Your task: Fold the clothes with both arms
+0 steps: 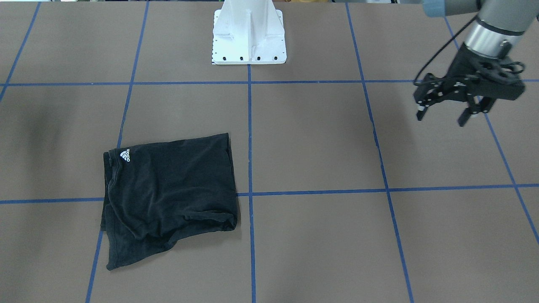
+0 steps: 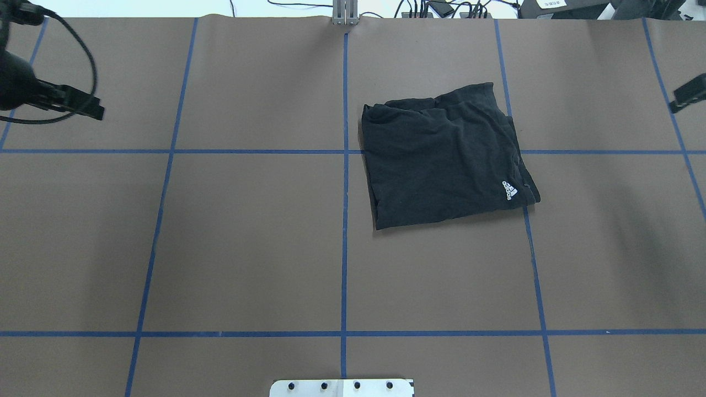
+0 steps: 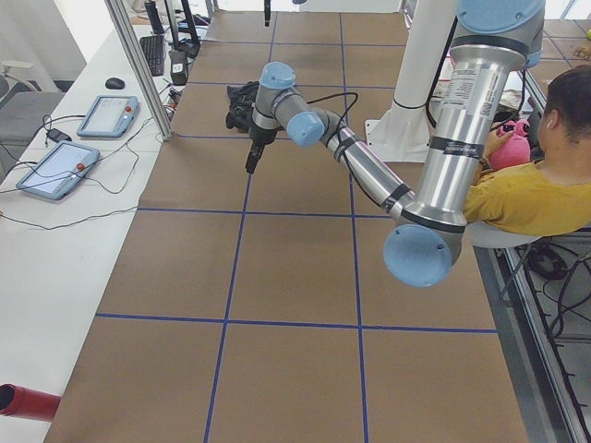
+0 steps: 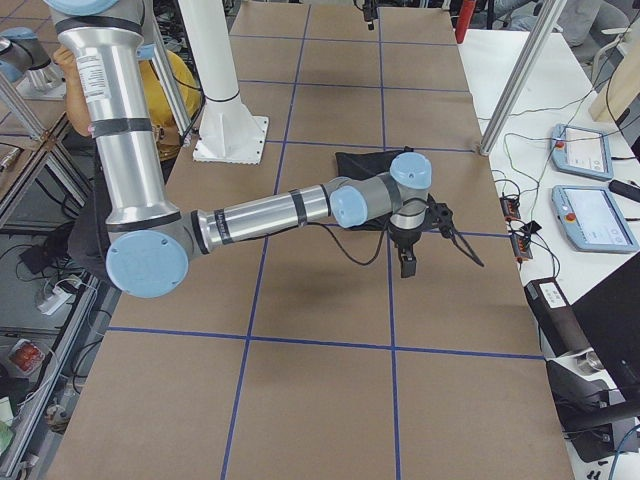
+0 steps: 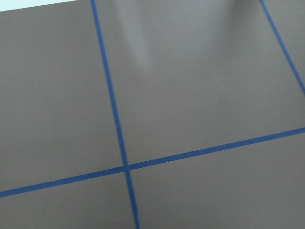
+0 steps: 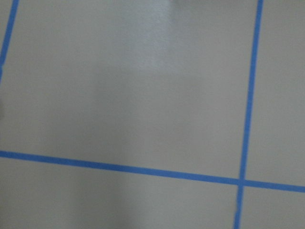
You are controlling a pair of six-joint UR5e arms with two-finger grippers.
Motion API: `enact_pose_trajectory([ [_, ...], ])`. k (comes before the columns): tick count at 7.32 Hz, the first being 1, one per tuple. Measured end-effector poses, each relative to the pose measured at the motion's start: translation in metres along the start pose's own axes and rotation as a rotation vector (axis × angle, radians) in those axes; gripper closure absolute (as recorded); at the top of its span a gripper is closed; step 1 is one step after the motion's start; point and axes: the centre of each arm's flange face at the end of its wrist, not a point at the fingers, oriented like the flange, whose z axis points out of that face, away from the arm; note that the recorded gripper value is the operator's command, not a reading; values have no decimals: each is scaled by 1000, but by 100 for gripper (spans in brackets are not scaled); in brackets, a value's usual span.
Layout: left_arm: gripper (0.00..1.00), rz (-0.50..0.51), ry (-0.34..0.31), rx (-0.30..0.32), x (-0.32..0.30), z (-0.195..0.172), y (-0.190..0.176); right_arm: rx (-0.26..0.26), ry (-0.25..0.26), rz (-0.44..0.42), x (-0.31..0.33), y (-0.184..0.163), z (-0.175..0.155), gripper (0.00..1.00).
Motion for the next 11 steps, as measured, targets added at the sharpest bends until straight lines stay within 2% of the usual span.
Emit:
enact_pose_trajectory([
  [2,1,31,-83,-76,-100,-25,11,-2,-17,-7,103,77,-26,0],
  [3,1,45,-100,-117,-137,-37,17,-25,-19,15,127,104,-39,0],
  [4,1,46,-111,-150,-171,-44,31,-69,-5,44,130,118,-48,0],
  [6,1,5,-100,-193,-211,-45,64,-140,33,67,102,117,-40,0],
  [9,1,-73,-13,-246,-232,-28,86,-127,46,72,68,112,-12,0],
  [11,1,-105,2,-258,-243,-24,91,-121,45,65,65,113,-10,0],
])
